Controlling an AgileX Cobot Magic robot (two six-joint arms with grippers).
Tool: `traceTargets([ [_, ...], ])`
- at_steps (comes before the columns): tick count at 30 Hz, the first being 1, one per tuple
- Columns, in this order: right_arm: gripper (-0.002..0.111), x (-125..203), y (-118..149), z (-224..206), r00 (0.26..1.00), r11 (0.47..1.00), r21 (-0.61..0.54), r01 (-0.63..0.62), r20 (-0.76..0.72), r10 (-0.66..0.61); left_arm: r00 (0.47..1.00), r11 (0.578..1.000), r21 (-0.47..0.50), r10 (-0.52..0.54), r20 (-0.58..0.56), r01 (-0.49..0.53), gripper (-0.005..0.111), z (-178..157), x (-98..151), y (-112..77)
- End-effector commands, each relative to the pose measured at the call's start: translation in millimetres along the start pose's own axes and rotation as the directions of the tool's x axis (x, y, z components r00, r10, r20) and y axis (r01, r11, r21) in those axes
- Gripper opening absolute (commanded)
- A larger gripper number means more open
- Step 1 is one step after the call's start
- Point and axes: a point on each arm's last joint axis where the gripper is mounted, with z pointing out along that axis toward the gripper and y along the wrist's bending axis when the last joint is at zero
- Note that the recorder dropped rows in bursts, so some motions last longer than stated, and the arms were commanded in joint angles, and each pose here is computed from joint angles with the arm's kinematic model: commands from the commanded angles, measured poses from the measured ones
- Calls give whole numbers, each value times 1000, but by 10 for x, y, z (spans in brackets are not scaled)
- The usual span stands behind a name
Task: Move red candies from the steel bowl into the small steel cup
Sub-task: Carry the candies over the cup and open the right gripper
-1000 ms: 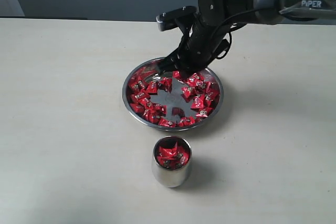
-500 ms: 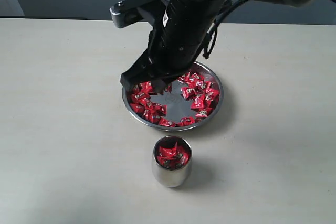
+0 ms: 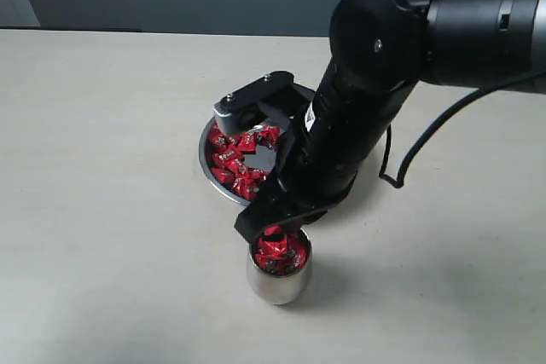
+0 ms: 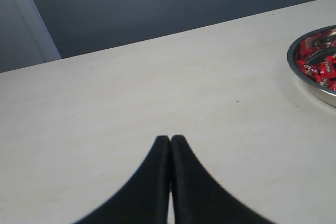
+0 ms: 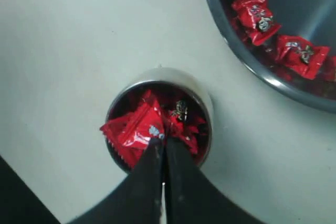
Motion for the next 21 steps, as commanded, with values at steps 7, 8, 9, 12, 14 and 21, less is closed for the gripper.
traceTargets([
  [7, -1, -2, -36, 283, 999, 1000, -17, -9, -53, 8, 1000, 1000, 0, -6, 12, 6, 0, -4, -11, 0],
  [8, -1, -2, -36, 283, 999, 1000, -17, -9, -53, 8, 1000, 1000, 0, -6, 12, 6, 0, -4, -11, 0],
  [9, -1, 0, -36, 284, 998, 1000, -16, -8, -55, 8, 1000, 1000, 0, -6, 12, 6, 0, -4, -11, 0],
  [12, 1, 22, -29, 283, 996, 999, -27, 28, -78, -30, 1000, 1000, 0, -6, 12, 6, 0, -4, -11, 0],
  [14, 8, 33, -24, 276, 995, 999, -32, 32, -89, -35, 1000, 1000, 0, -6, 12, 6, 0, -4, -11, 0],
  [21, 28, 38, -23, 275, 995, 999, -34, 34, -94, -37, 1000, 1000, 0, -6, 12, 6, 0, -4, -11, 0],
])
